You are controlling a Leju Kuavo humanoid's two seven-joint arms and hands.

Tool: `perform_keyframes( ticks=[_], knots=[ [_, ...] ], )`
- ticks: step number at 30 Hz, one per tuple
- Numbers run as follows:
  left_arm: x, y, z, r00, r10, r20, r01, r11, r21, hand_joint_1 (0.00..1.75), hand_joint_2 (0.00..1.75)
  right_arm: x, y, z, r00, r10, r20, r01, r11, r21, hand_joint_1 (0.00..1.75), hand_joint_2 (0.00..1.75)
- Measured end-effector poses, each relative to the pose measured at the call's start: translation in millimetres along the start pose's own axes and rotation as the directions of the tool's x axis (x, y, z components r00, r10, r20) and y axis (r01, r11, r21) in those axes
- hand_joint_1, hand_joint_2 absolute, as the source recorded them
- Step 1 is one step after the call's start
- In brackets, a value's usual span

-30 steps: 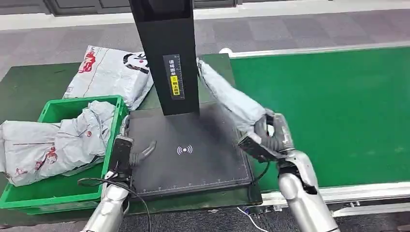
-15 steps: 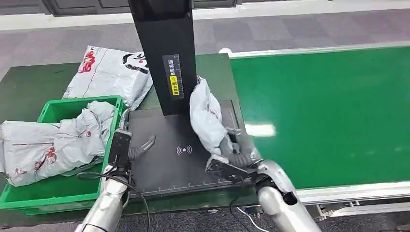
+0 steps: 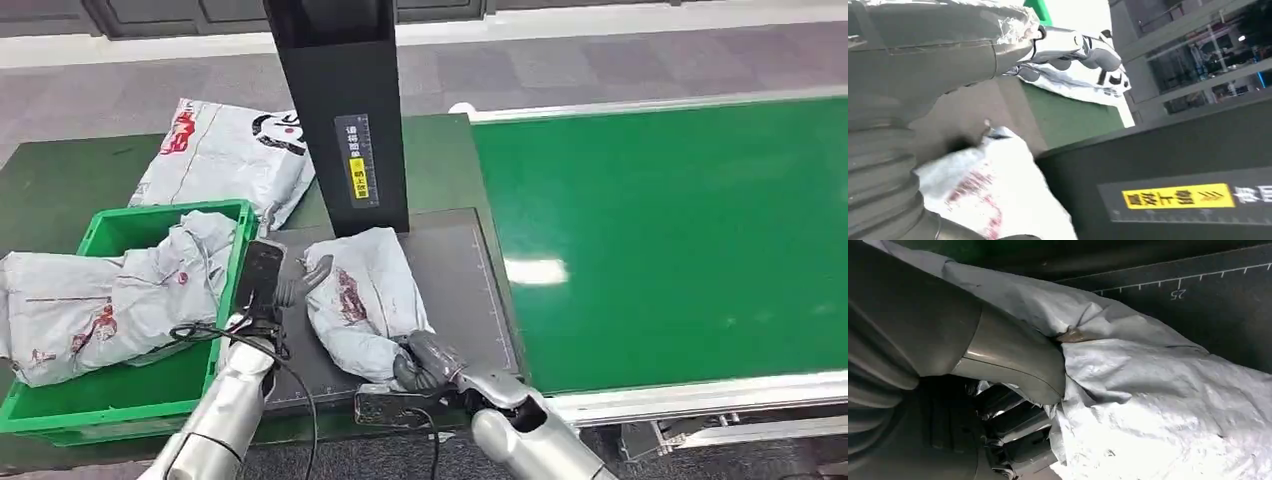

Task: Moved the parcel from conveyor to table for the left to box.

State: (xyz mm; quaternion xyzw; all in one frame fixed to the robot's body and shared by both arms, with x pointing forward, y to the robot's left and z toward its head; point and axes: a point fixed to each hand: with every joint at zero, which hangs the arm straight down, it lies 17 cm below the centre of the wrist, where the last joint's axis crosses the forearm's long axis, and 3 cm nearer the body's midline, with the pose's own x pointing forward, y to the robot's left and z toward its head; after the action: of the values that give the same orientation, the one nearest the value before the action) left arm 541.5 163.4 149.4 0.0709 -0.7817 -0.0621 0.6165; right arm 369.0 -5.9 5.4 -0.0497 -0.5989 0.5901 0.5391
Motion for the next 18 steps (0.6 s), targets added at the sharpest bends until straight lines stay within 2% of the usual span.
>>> perform_keyframes(
  ticks=[2, 3, 4, 9, 15, 18],
  knots=[
    [1.0, -1.3, -1.5, 1.000, 0.001, 0.000, -0.001, 1.000, -0.002, 0.00, 1.75, 0.1, 2.4, -1.4, 1.000, 0.008, -0.001, -0.008, 1.000, 0.008, 1.66, 1.75],
    [1.3, -1.5, -2.1, 1.000, 0.001, 0.000, -0.001, 1.000, -0.002, 0.00, 1.75, 0.0, 3.1, -1.9, 1.000, 0.011, -0.002, -0.011, 1.000, 0.012, 0.59, 1.75],
    [1.3, -2.1, -2.4, 1.000, 0.001, -0.001, -0.001, 1.000, -0.003, 0.00, 1.75, -0.1, 3.5, -2.4, 1.000, 0.014, -0.002, -0.014, 1.000, 0.014, 0.00, 1.75],
    [1.2, -4.4, -2.3, 1.000, -0.002, 0.000, 0.002, 1.000, -0.007, 0.00, 1.75, -1.7, 0.0, -4.4, 1.000, 0.028, -0.012, -0.028, 1.000, -0.005, 0.00, 1.75],
    [2.9, -2.3, -1.3, 1.000, -0.011, 0.007, 0.011, 1.000, 0.009, 0.00, 1.75, 4.5, -34.2, -4.3, 1.000, 0.001, -0.014, -0.003, 0.984, -0.181, 0.00, 1.75],
    [6.6, 0.9, 0.4, 0.999, -0.028, 0.028, 0.028, 0.999, 0.027, 0.00, 1.75, 16.8, -62.2, 3.3, 0.998, -0.047, 0.032, 0.055, 0.952, -0.300, 0.00, 1.75]
  ],
)
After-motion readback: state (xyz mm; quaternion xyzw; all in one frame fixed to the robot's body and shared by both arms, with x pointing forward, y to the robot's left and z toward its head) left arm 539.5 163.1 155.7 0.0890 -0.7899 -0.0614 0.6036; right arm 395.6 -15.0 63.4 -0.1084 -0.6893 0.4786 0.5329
